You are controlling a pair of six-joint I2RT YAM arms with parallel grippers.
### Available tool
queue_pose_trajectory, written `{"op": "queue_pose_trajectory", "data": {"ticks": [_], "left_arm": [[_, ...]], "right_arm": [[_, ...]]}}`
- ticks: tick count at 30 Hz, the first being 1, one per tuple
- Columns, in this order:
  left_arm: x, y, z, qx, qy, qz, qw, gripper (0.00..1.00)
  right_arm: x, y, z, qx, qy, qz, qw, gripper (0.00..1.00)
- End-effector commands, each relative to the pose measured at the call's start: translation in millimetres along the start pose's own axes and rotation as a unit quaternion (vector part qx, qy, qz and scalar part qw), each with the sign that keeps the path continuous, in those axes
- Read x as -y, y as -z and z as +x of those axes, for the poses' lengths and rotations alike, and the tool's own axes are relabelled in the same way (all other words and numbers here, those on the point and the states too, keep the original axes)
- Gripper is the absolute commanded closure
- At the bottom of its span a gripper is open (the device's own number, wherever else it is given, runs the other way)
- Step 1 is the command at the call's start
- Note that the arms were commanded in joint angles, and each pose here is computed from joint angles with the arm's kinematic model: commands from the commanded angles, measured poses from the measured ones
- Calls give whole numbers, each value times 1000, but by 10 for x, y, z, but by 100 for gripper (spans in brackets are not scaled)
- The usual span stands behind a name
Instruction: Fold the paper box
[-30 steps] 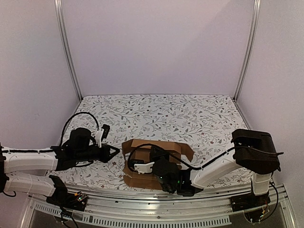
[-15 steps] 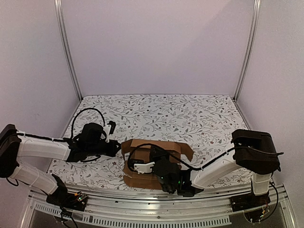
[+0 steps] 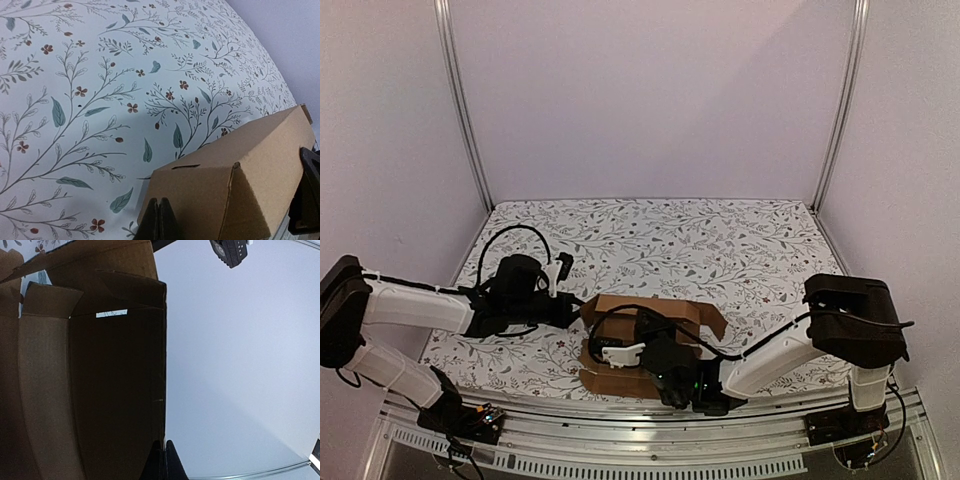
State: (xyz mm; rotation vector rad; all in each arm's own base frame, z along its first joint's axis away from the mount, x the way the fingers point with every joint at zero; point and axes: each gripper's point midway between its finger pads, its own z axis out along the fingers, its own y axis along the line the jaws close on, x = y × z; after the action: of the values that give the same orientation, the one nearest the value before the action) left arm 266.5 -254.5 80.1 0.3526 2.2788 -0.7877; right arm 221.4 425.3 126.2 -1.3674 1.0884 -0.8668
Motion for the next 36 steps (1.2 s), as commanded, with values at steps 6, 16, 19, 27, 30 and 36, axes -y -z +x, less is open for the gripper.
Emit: {"op": "queue_pose_trajectory", "data": {"ticks": [6,16,19,27,30,36], "left_arm": [[163,22,128,-5,-7,30,1000,100],[219,26,244,-4,-5,32,999,100],[212,39,289,-3,-5,28,1000,100],[216,66,347,5,-17,36,999,82],[247,34,361,1,-23,45,999,82],[332,13,368,-4,-37,62,997,83]], "right_arm": [[-110,6,-5,-4,-9,-5,1000,100],[-224,18,45,-14,-16,-23,999,100],[-252,20,52,-15,-18,-27,999,100],[-289,35,67,-15,-22,-35,999,100],[-289,40,81,-15,-23,-37,999,100],[-276,53,107,-16,-27,-40,999,100]]}}
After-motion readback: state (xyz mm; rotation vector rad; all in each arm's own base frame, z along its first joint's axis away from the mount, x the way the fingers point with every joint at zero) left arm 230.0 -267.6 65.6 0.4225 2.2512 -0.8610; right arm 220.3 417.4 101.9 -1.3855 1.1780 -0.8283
